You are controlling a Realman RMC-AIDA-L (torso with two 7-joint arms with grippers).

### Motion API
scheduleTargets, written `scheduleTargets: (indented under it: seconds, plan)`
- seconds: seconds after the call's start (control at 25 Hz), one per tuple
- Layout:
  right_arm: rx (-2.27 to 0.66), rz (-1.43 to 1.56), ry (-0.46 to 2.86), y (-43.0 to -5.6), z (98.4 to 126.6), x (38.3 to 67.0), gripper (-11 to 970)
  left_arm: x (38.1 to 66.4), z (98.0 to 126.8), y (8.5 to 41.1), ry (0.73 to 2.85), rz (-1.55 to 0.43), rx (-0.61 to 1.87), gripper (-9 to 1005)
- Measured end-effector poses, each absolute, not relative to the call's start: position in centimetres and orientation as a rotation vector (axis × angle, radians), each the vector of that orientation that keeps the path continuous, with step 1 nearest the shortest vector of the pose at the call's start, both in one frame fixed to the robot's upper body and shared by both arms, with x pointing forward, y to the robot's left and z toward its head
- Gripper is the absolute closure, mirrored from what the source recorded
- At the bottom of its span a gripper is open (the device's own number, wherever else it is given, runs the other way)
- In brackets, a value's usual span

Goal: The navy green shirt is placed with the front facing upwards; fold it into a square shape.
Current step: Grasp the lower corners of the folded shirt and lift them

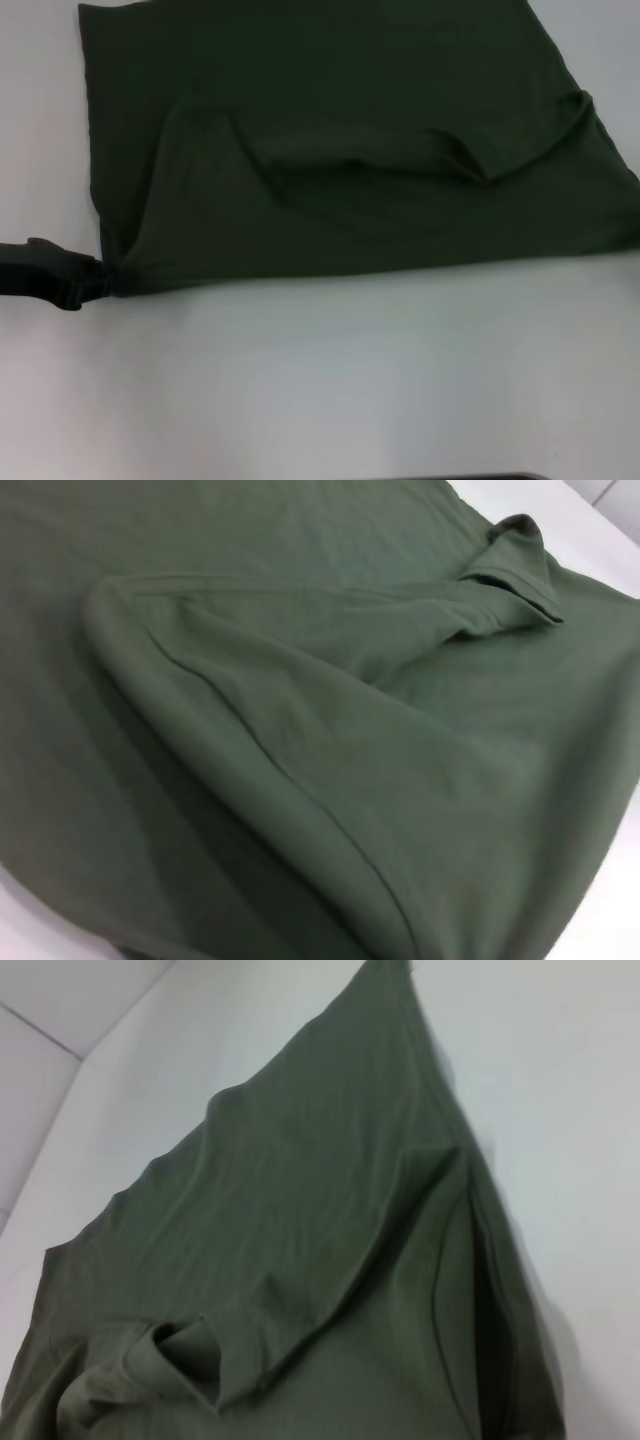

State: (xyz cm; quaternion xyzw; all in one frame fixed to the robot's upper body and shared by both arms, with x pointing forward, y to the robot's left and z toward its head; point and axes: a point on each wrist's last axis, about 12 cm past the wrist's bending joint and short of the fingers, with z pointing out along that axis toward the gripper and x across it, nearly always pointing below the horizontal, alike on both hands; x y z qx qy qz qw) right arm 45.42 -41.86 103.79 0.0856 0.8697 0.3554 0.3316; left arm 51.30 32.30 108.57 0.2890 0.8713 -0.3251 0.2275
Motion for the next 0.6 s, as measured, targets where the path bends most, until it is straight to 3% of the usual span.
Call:
scheduleTargets:
  seconds: [0.6]
  plan:
    - [0.170,1.005,2.217,-41.0,102.9,41.6,924,50.5,108.2,32.2,2.448,-0.932,0.854,958]
